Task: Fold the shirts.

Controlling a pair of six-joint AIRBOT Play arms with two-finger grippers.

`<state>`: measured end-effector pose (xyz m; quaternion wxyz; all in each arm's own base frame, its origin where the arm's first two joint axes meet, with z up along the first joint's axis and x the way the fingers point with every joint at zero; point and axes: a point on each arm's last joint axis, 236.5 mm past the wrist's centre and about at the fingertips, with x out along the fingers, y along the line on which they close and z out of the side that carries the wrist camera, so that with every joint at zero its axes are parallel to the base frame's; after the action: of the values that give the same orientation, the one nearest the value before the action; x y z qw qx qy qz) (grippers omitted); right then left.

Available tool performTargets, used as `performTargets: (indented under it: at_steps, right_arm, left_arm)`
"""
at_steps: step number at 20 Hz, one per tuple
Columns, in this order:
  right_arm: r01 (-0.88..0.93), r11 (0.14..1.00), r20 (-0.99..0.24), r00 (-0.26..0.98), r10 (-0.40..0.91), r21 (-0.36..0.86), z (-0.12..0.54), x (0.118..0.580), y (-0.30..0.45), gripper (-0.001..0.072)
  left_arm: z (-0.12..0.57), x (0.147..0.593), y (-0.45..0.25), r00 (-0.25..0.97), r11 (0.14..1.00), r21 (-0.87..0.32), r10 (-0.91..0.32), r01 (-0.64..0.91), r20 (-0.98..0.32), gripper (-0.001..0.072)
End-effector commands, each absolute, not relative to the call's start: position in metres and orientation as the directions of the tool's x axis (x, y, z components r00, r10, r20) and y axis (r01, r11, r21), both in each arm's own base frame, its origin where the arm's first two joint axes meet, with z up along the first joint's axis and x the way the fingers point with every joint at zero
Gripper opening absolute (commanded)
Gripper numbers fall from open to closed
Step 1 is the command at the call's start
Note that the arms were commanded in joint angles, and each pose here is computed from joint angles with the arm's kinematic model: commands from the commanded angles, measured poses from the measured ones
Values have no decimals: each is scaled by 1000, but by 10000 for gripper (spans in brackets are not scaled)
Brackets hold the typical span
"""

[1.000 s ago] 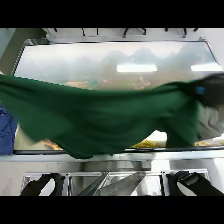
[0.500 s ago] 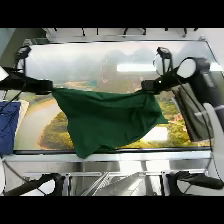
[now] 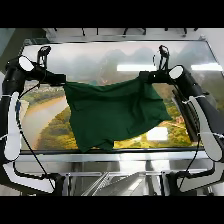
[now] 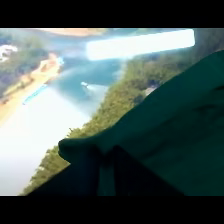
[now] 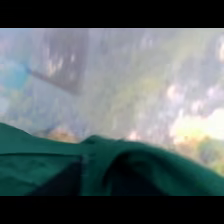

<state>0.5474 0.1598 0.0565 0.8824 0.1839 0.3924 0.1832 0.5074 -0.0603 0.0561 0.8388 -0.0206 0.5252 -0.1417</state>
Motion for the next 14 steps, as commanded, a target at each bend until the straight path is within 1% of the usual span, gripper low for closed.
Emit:
performTargets:
  at_steps: [1, 2, 3, 4, 5, 7, 8, 10, 12, 13, 14]
  right_arm:
    - [-188, 862, -578, 672, 463, 471, 72, 559, 155, 713]
    - [-201, 858, -581, 661, 476, 473, 81, 552, 156, 713]
    - [-214, 853, -586, 646, 489, 476, 94, 543, 152, 712]
    - [-225, 849, -593, 631, 500, 478, 107, 531, 146, 712]
    - [-233, 843, -613, 597, 517, 484, 118, 513, 138, 710]
    - [-246, 829, -669, 497, 552, 502, 132, 469, 125, 707]
    - [-256, 821, -698, 435, 569, 511, 136, 444, 122, 707]
    - [-277, 809, -725, 358, 588, 519, 145, 408, 121, 704]
    - [-300, 798, -706, 372, 603, 524, 160, 394, 127, 703]
    - [-310, 790, -689, 387, 613, 529, 167, 391, 131, 703]
    - [-320, 781, -672, 397, 625, 537, 175, 387, 134, 702]
  left_arm:
    - [68, 504, -50, 385, 962, -193, -255, 194, -887, 709]
    - [74, 497, -41, 369, 964, -201, -253, 173, -894, 710]
    - [79, 482, -30, 334, 967, -211, -248, 143, -909, 689]
    - [84, 465, -20, 296, 968, -220, -247, 122, -923, 652]
    - [89, 452, -10, 293, 969, -230, -247, 92, -924, 653]
    - [86, 418, 4, 304, 971, -237, -236, 34, -923, 653]
    - [73, 389, 2, 268, 966, -259, -252, 7, -930, 654]
    - [37, 329, -26, 172, 919, -394, -383, -30, -907, 654]
    - [7, 280, -65, 97, 816, -573, -566, -77, -819, 654]
    - [-6, 263, -79, 81, 756, -643, -638, -120, -765, 654]
    - [-20, 252, -84, 76, 719, -676, -674, -161, -735, 654]
